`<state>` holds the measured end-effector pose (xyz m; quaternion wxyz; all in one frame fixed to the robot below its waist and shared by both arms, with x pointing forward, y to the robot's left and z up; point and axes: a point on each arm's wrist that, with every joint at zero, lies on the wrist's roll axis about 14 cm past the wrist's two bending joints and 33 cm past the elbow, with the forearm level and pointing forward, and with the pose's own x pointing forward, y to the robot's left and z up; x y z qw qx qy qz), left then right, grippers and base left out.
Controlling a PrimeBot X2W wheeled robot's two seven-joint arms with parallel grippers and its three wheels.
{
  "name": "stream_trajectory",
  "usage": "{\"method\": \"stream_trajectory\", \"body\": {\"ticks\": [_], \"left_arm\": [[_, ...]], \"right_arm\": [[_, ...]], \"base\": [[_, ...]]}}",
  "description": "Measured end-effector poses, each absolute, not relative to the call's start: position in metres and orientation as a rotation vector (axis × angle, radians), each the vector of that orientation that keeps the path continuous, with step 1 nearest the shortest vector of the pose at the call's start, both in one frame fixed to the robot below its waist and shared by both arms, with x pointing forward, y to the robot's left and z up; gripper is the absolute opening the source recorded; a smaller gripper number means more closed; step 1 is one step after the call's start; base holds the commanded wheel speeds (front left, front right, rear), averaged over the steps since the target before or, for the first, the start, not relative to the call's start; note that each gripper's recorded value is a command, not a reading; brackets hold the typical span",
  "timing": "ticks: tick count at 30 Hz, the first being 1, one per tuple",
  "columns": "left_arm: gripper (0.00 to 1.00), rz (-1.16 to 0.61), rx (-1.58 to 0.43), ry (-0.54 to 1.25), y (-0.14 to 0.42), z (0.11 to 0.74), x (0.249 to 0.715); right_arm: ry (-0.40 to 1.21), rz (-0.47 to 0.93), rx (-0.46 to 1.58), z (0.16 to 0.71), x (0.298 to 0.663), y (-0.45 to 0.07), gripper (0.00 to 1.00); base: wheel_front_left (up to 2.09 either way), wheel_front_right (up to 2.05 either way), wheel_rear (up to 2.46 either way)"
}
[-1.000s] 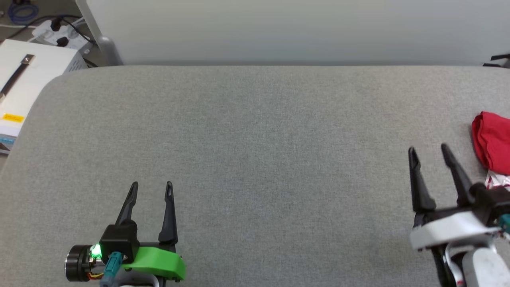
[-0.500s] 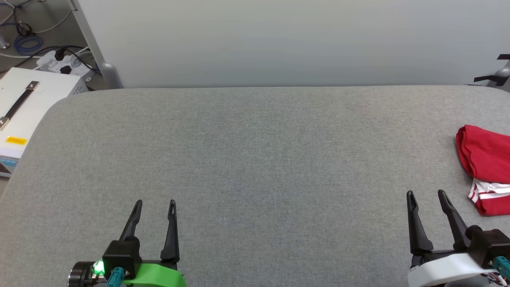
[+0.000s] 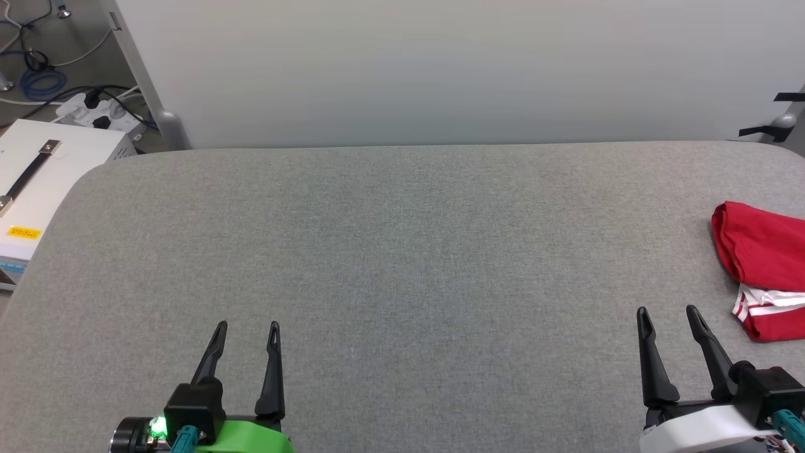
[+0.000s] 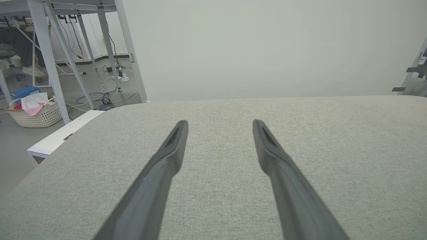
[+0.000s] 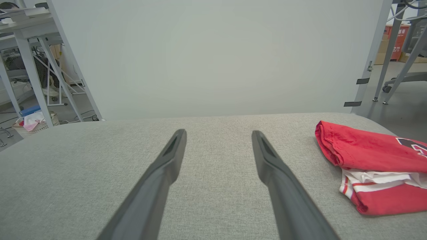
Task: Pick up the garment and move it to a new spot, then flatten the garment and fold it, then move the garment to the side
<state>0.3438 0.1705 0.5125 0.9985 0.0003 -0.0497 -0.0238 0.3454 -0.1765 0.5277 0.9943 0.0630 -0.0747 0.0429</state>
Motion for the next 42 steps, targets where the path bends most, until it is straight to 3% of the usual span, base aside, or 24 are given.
{"method": "stream_trajectory", "body": {"ticks": [5,6,42], "left_arm": [[1.00,-0.046,0.000,-0.093,0.1711,0.5106,0.3440],[0.00,-0.046,0.000,-0.091,0.1711,0.5100,0.3441],[0.00,-0.044,0.010,-0.044,0.1715,0.5061,0.3468]], "right_arm": [[-0.145,0.089,0.128,0.5263,0.3459,-0.1753,1.00],[-0.143,0.089,0.128,0.5259,0.3460,-0.1751,0.00],[-0.087,0.100,0.093,0.5191,0.3486,-0.1720,0.00]], "base": [[0.00,0.00,0.00],[0.00,0.00,0.00],[0.00,0.00,0.00]]}}
